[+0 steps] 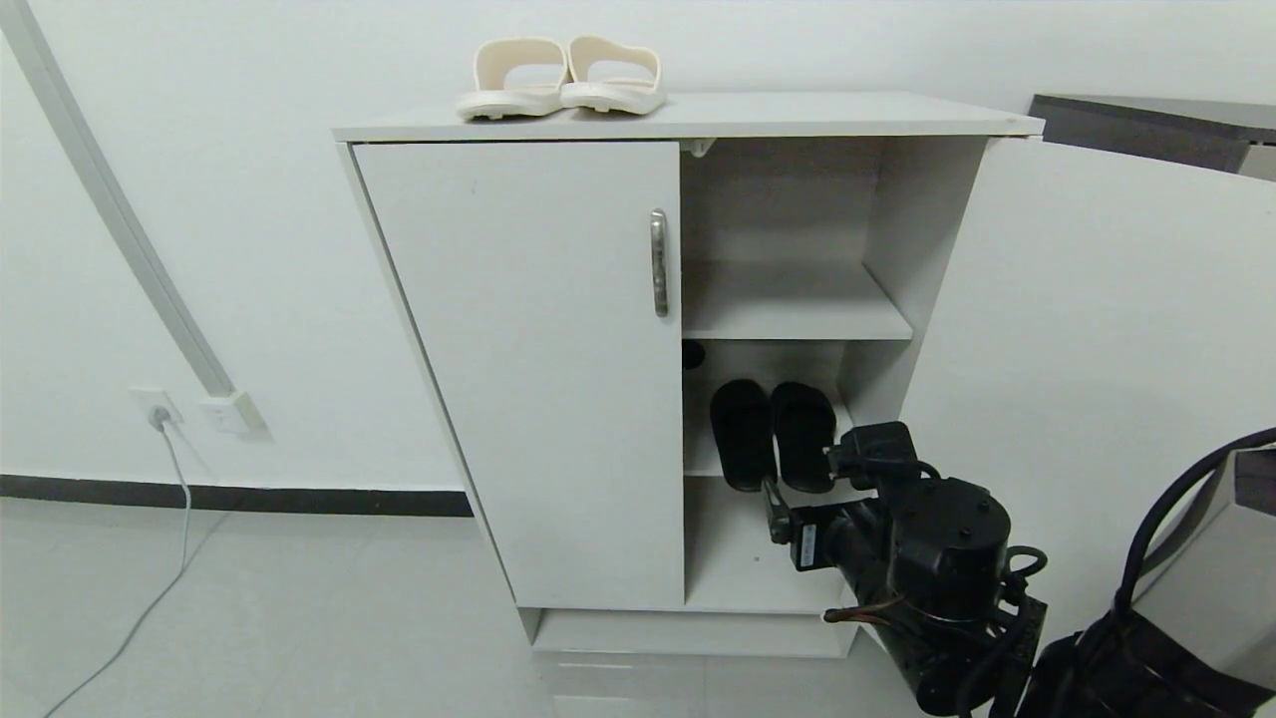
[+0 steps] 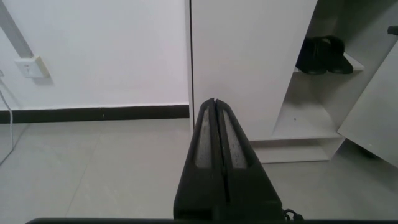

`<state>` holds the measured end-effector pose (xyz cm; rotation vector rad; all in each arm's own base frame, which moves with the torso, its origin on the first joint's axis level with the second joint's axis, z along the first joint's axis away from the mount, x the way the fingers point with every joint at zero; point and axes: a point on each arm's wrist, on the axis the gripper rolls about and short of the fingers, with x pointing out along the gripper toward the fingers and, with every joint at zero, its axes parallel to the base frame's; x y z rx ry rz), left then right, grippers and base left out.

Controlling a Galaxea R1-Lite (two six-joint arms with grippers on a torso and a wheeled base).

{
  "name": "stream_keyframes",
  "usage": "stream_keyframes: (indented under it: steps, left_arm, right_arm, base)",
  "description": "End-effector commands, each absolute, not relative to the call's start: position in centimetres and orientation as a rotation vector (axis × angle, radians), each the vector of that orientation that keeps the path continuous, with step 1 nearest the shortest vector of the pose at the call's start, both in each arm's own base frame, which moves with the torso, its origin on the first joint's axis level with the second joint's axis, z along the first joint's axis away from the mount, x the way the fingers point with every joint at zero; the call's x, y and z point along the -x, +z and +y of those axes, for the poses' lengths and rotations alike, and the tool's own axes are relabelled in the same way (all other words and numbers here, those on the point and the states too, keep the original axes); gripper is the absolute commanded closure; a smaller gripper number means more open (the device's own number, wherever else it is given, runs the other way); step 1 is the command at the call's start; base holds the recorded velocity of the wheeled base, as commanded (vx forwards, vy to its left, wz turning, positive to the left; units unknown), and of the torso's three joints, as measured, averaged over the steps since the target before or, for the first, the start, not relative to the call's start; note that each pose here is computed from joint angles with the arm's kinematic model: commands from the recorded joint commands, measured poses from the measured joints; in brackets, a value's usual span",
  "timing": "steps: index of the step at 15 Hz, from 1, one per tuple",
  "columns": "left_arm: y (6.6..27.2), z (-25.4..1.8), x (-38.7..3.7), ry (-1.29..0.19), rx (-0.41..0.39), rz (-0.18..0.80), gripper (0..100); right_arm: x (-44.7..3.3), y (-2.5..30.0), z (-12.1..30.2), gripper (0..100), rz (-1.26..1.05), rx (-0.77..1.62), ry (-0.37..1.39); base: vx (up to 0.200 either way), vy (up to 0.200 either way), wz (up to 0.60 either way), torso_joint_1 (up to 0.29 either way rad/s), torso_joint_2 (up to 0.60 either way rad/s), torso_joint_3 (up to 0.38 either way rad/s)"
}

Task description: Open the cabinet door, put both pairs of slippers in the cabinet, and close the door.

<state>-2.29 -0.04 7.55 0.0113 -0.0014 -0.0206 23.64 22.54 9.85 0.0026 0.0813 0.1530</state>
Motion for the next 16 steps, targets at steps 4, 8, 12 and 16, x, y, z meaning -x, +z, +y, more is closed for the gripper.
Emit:
stream_keyframes:
  steps: [4,8,12,16]
  left_arm:
    - [7.55,-0.04,2.28,-0.020,-0.009,0.000,100]
    - [7.55,-0.04,2.28,-0.020,-0.009,0.000,100]
    - [7.55,-0.04,2.28,-0.020,-0.008,0.000,100]
    - [7.55,-0.04,2.28,-0.020,-0.009,0.000,100]
  right_arm:
    - [-23.66,9.60,22.59,0,0.085,0.001,0.153]
    - [-23.66,9.64,22.59,0,0.081,-0.002,0.154]
    - [-23.66,9.66,22.59,0,0.080,-0.004,0.152]
    - [-23.51,9.68,22.44,0,0.069,-0.013,0.154]
  base:
    - [0.000,0.000,0.00,0.000,0.00,0.000]
    - [0.000,0.000,0.00,0.000,0.00,0.000]
    - [0.000,0.200,0.00,0.002,0.00,0.001]
    - [0.000,0.200,0.00,0.002,0.00,-0.001]
